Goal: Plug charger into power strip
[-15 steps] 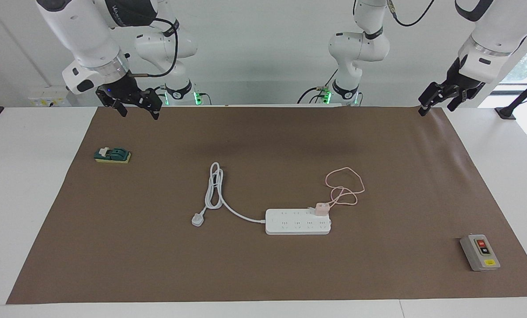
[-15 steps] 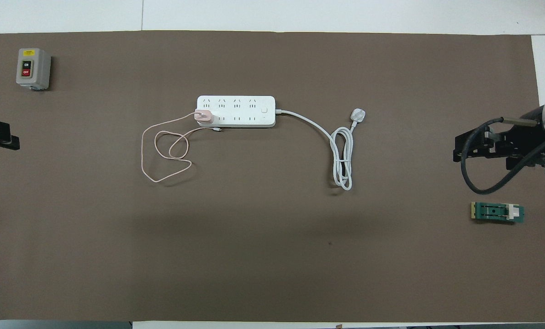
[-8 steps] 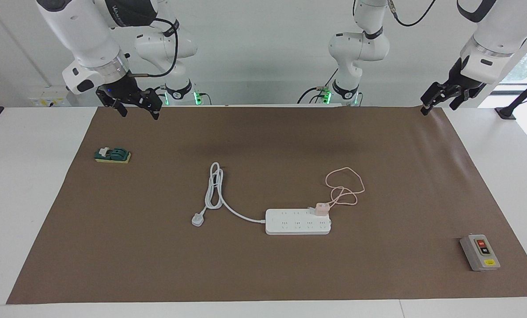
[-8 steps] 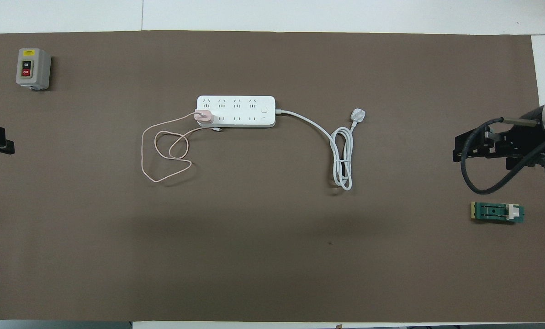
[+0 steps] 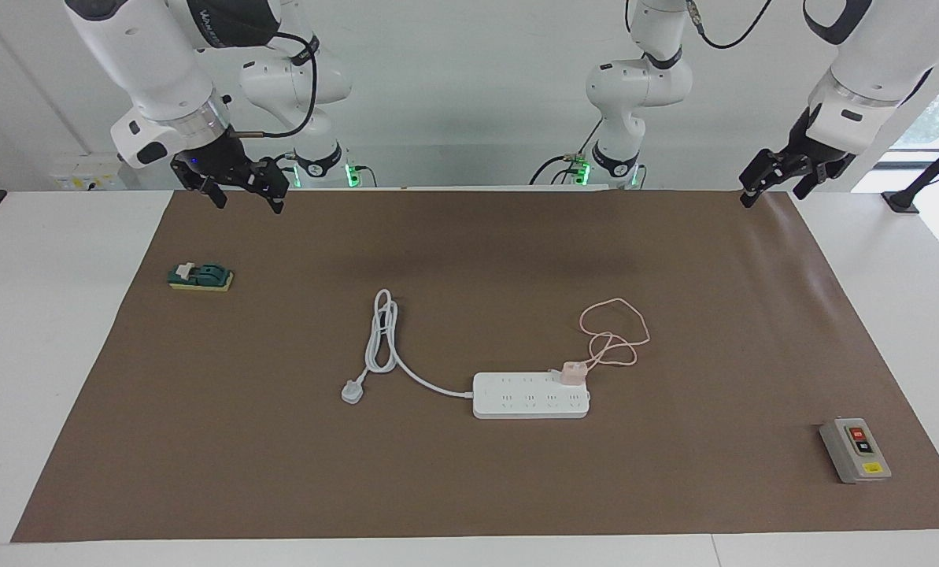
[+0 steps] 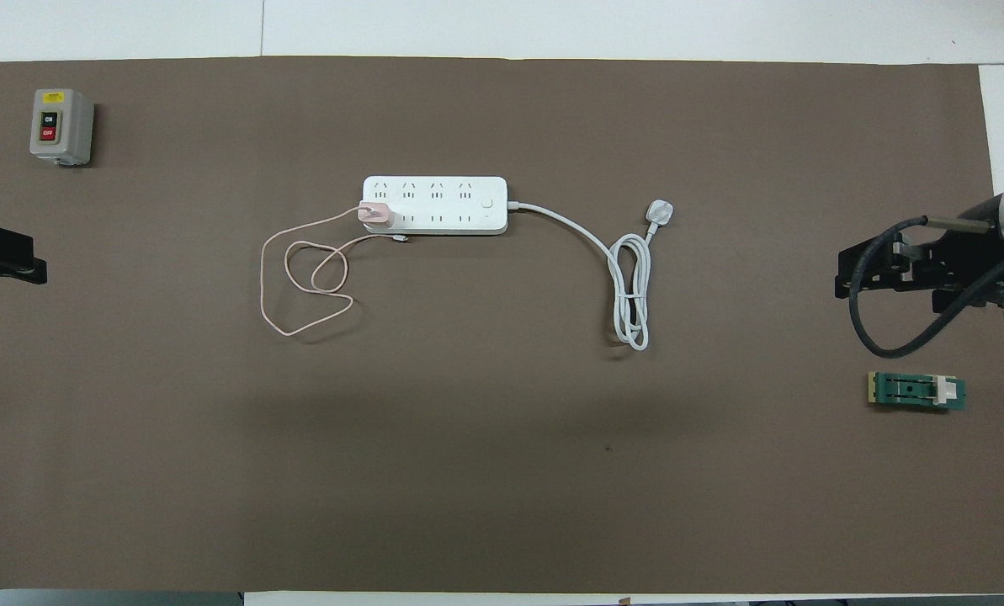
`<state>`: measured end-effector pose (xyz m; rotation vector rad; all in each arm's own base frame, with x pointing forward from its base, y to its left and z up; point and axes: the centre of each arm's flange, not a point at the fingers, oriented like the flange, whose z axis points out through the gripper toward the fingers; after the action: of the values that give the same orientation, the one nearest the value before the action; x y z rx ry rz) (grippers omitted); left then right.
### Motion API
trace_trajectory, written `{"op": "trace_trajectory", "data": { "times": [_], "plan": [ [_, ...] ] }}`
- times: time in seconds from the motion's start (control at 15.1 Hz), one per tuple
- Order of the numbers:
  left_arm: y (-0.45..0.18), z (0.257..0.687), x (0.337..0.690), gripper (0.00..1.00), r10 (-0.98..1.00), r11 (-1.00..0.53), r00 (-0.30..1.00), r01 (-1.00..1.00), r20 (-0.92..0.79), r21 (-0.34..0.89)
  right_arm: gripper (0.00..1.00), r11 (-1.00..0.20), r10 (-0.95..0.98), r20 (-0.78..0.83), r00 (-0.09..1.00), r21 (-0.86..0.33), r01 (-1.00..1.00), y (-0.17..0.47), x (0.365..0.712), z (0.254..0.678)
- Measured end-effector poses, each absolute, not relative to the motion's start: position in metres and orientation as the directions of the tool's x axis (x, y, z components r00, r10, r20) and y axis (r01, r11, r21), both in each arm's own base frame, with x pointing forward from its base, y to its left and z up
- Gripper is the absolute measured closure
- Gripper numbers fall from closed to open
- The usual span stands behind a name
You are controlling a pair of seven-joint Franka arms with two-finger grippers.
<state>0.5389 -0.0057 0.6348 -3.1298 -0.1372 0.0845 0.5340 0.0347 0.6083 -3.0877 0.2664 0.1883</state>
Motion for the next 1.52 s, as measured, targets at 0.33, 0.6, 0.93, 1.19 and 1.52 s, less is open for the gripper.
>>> {"op": "trace_trajectory", "data": {
  "times": [0.33,0.6,0.93,1.19,1.52],
  "plan": [
    [-0.015,0.623,0.541,0.00,0.043,-0.999,0.996,0.043,-0.079,-0.010,0.00,-0.985,-0.168,-0.124,0.978,-0.026,-0.173,0.035,0.534,0.608],
    [-0.016,0.622,0.540,0.00,0.015,-1.000,0.997,0.014,-0.080,-0.008,0.00,-0.985,-0.168,-0.124,0.978,-0.026,-0.173,0.035,0.534,0.608],
    [-0.024,0.622,0.540,0.00,-0.007,-1.000,0.997,-0.006,-0.080,0.012,0.00,-0.985,-0.168,-0.124,0.978,-0.026,-0.173,0.035,0.534,0.608],
    [-0.026,0.622,0.540,0.00,-0.011,-1.000,0.997,-0.009,-0.079,0.014,0.00,-0.985,-0.168,-0.124,0.978,-0.026,-0.173,0.035,0.534,0.608],
    [-0.027,0.622,0.540,0.00,-0.011,-1.000,0.997,-0.010,-0.080,0.019,0.00,-0.985,-0.168,-0.124,0.978,-0.026,-0.173,0.035,0.534,0.608]
  ]
}}
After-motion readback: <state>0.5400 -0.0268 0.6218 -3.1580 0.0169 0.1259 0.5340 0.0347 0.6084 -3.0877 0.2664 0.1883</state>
